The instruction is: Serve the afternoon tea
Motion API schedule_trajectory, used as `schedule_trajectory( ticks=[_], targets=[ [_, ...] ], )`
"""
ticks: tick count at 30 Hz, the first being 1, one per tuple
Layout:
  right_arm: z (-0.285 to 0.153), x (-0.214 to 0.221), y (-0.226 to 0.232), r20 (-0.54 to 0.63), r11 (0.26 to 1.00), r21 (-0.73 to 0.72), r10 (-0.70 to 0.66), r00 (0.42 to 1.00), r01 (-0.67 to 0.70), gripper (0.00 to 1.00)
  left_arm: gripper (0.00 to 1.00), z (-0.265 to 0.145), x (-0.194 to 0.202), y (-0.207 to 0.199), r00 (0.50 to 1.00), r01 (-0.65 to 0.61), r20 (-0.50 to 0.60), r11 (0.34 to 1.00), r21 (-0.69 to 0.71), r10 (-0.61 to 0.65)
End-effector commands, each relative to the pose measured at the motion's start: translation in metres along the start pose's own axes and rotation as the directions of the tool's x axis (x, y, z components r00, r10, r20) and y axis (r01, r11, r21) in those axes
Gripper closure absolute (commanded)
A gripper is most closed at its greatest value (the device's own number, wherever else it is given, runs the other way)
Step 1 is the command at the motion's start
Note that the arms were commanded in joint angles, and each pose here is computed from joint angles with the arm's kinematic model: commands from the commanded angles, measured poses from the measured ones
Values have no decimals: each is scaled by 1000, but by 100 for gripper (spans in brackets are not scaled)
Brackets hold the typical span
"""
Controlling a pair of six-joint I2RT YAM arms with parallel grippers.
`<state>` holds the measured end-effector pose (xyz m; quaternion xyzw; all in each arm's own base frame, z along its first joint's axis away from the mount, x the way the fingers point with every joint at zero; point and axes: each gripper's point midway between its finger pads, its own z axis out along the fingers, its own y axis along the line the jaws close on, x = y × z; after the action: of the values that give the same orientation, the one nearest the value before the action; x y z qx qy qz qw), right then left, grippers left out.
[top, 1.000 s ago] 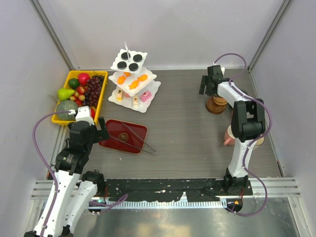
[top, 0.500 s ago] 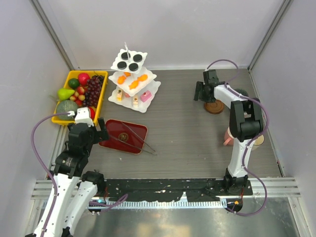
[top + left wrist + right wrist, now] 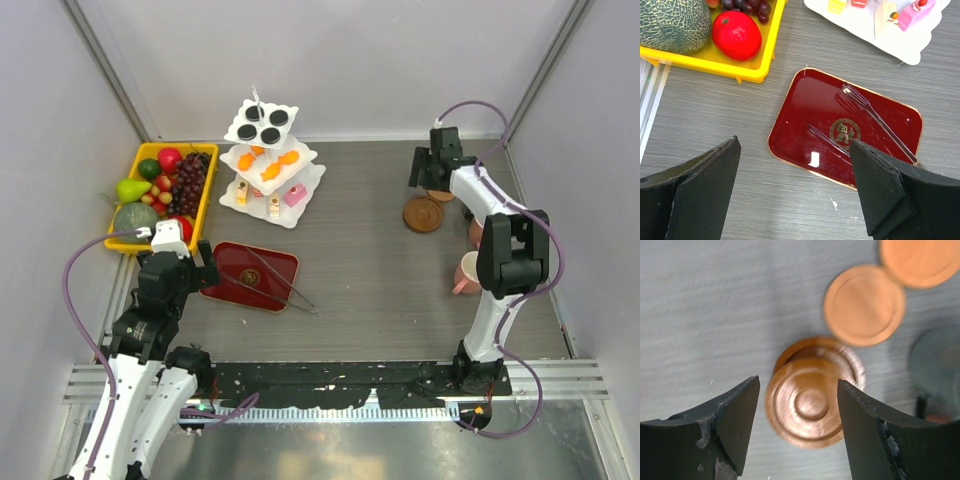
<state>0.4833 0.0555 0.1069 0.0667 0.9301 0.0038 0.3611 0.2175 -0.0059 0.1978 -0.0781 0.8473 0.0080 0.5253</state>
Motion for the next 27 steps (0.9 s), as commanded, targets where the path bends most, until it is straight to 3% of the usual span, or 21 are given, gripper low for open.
schedule_trajectory(
  ticks=[1,6,19,23,27],
  targets=[
    [17,-44,-19,93,998,37,37,995,-41,30,2,3,-11,-1,999,-9,46,1000,-2,9],
    [47,-60,-29,101,993,44,109,989,-113,29,2,6,-8,-1,999,-17,28,1000,-8,17],
    [99,-26,-16,-61,955,-21,294,954,-296,38,2,10,-5,-1,1000,-28,4,1000,-11,29],
    [109,-4,7,-163,935,-103,321,933,-340,45,2,10,-4,-2,1000,-28,4,1000,-8,28],
    [109,8,31,-191,941,-136,283,940,-311,45,2,10,-4,-2,1000,-27,5,1000,-8,27]
  ],
)
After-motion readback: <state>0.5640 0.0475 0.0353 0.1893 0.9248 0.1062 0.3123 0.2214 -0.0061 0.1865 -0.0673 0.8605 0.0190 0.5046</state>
